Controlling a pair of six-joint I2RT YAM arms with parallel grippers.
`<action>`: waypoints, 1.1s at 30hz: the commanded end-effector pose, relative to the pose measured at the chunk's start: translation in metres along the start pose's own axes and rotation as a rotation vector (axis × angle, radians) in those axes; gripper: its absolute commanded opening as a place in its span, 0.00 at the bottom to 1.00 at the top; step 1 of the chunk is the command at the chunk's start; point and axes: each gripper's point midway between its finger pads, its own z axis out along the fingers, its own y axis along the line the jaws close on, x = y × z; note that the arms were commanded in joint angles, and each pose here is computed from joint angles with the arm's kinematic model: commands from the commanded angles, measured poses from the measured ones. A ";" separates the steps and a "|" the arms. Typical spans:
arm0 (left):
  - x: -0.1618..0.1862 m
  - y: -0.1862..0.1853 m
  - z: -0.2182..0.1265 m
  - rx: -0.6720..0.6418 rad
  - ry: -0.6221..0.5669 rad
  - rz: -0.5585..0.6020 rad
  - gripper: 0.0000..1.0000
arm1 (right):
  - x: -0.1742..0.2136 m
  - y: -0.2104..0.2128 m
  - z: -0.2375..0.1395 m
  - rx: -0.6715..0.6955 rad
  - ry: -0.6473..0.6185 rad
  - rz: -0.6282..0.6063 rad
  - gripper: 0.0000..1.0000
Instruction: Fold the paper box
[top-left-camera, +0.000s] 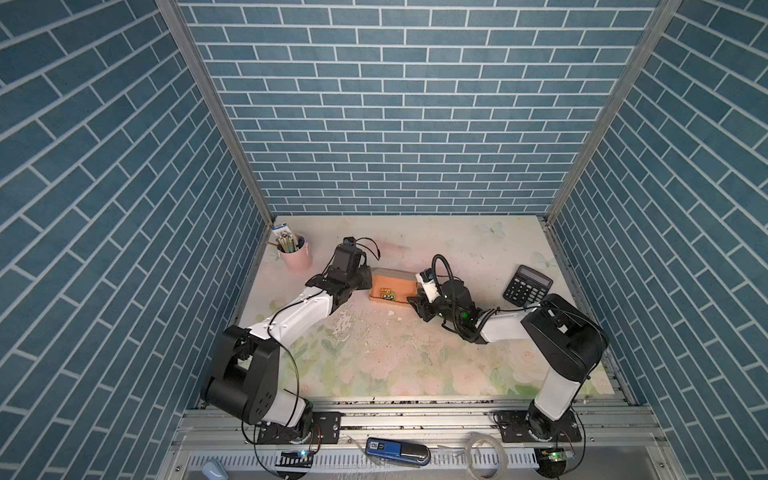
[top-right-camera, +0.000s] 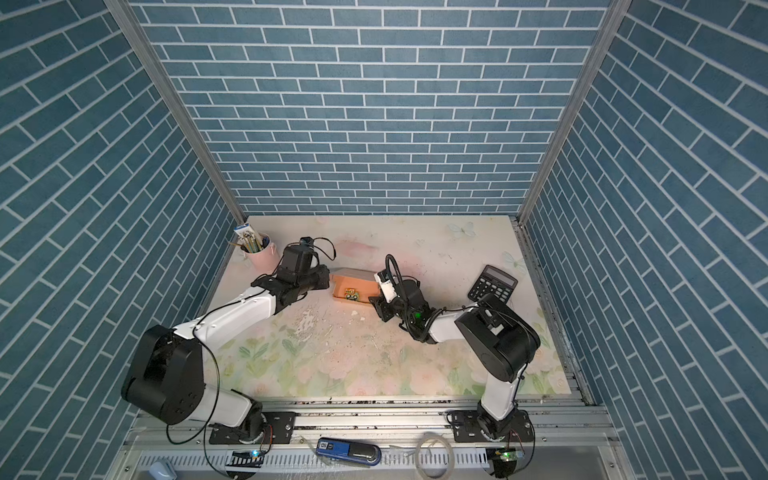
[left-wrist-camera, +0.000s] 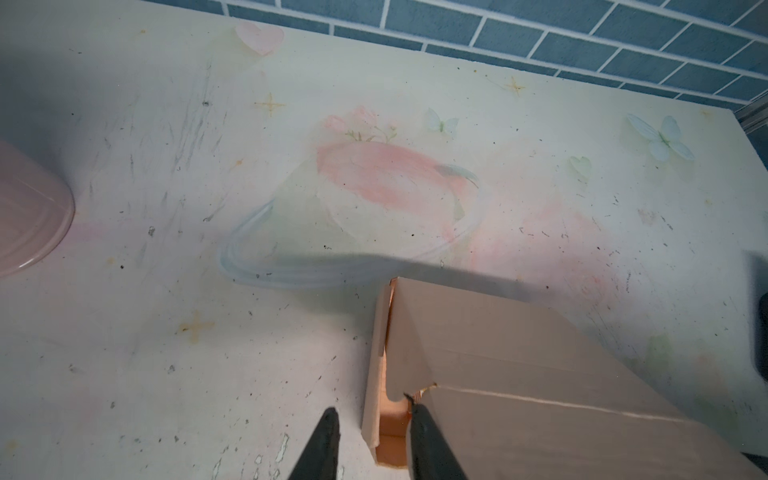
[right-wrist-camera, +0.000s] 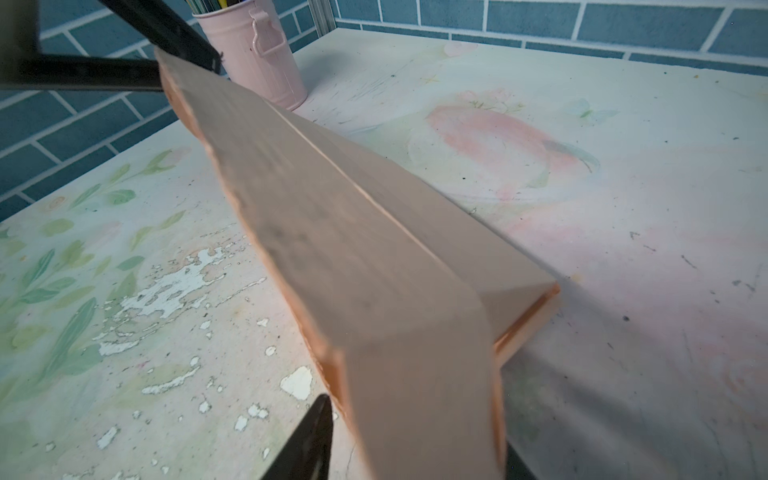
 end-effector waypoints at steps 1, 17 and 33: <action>-0.009 -0.003 0.000 0.000 0.007 0.023 0.32 | -0.011 0.006 -0.012 -0.028 -0.013 0.026 0.50; 0.040 0.015 -0.008 -0.014 0.088 -0.005 0.32 | 0.016 0.025 -0.050 -0.099 0.061 0.090 0.50; 0.036 0.032 -0.049 -0.057 0.074 -0.036 0.32 | -0.078 0.021 -0.082 -0.064 0.008 0.226 0.45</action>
